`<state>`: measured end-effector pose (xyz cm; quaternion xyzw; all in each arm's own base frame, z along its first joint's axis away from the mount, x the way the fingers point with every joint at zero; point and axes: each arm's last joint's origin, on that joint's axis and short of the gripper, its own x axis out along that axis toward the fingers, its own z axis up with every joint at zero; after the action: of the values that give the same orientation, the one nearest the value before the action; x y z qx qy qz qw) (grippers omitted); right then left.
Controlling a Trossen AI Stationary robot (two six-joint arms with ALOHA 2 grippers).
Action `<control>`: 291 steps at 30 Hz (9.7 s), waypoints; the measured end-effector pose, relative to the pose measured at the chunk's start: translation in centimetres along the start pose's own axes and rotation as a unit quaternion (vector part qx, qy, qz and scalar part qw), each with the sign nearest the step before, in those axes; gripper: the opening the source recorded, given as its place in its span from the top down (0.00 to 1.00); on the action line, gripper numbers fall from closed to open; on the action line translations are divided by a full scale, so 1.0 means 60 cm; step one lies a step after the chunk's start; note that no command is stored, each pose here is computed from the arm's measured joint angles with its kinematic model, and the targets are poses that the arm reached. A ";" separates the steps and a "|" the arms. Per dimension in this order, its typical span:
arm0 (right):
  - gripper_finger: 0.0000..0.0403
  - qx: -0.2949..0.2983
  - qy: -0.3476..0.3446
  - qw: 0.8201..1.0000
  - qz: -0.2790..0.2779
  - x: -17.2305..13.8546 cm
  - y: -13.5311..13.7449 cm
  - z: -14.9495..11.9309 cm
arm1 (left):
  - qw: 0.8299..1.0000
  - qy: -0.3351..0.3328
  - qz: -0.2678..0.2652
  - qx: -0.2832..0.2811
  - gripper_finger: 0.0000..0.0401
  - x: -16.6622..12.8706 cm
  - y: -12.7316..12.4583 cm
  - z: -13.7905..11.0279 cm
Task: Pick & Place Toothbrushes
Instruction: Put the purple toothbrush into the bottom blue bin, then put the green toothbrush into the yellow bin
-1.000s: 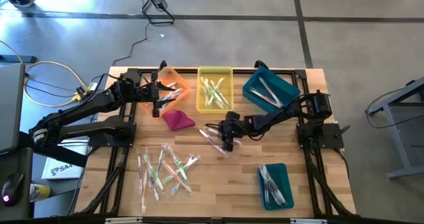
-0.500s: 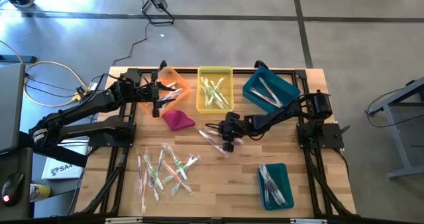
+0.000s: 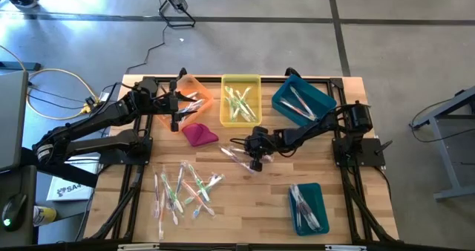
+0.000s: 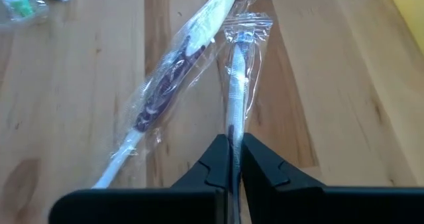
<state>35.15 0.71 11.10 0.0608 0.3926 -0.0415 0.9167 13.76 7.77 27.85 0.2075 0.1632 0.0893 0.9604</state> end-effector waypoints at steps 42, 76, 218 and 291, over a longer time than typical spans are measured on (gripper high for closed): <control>0.97 0.067 -0.165 0.956 -0.234 -0.381 0.039 0.039 | 1.000 0.003 -0.002 -0.005 0.56 0.000 -0.001 -0.001; 0.97 0.153 -0.308 0.913 -0.219 -0.363 0.226 -0.108 | 1.000 0.012 -0.007 -0.006 0.56 0.000 -0.002 -0.004; 0.76 0.010 -0.106 0.990 -0.089 -0.323 0.212 -0.041 | 1.000 0.013 -0.007 -0.022 0.56 0.000 -0.003 -0.004; 0.76 0.008 -0.105 0.991 -0.079 -0.260 -0.005 0.079 | 0.869 0.240 -0.374 0.216 0.56 0.125 -0.231 0.053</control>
<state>27.79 0.16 25.64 0.0323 0.2972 -0.1230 0.9463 23.28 -4.08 22.58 0.3056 0.4688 -0.2672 0.7845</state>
